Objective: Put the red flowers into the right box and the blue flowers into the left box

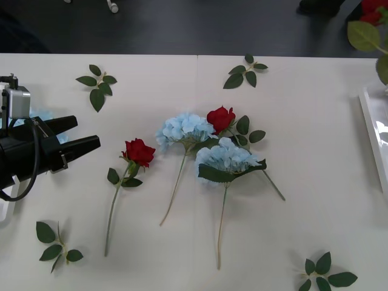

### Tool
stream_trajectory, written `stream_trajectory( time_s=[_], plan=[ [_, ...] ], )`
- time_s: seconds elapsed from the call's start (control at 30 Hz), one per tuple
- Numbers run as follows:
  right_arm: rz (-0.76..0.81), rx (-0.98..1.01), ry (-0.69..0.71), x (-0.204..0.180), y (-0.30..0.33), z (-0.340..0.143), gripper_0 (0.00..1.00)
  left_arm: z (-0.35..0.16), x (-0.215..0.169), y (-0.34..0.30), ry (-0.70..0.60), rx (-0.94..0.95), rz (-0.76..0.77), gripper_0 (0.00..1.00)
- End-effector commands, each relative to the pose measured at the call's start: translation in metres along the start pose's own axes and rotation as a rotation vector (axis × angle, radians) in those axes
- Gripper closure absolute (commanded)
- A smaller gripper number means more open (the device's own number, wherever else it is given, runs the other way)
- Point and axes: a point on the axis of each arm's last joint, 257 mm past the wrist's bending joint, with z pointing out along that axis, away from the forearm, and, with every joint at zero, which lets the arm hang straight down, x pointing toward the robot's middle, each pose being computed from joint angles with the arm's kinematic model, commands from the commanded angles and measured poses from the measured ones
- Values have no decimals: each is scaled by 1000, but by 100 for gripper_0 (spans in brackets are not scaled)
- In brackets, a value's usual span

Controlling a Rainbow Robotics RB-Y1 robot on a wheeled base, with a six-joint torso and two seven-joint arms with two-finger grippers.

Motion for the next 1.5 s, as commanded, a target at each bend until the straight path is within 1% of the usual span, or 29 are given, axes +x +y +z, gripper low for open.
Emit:
stream_trajectory(
  time_s=[0.03, 0.13, 0.27, 0.47, 0.57, 0.73, 0.83, 0.93, 1.03, 1.3, 1.5],
  plan=[
    [49, 172, 47, 4, -45, -43, 100, -4, 13, -1, 82, -62, -30, 0],
    [82, 283, 75, 15, -77, -61, 100, 0, 28, 4, 131, -112, -136, 0],
    [88, 406, 110, 24, -105, -77, 100, 3, 44, 6, 199, -171, -200, 0],
    [97, 565, 157, 36, -138, -97, 100, -4, 59, 11, 330, -258, -239, 0],
    [86, 679, 192, 42, -158, -116, 100, -10, 68, 18, 413, -315, -265, 0],
    [74, 844, 206, 45, -191, -140, 100, -15, 83, 30, 532, -395, -239, 0],
    [69, 898, 185, 41, -203, -145, 100, -18, 93, 37, 590, -442, -217, 0],
    [106, 932, 150, 40, -211, -142, 100, -18, 103, 46, 658, -501, -183, 0],
    [104, 955, 142, 41, -219, -135, 100, -14, 115, 51, 701, -527, -169, 0],
    [94, 978, 169, 49, -226, -127, 100, 10, 142, 55, 771, -534, -194, 0],
    [65, 1033, 220, 65, -242, -116, 100, 31, 157, 50, 819, -511, -199, 0]
  ],
)
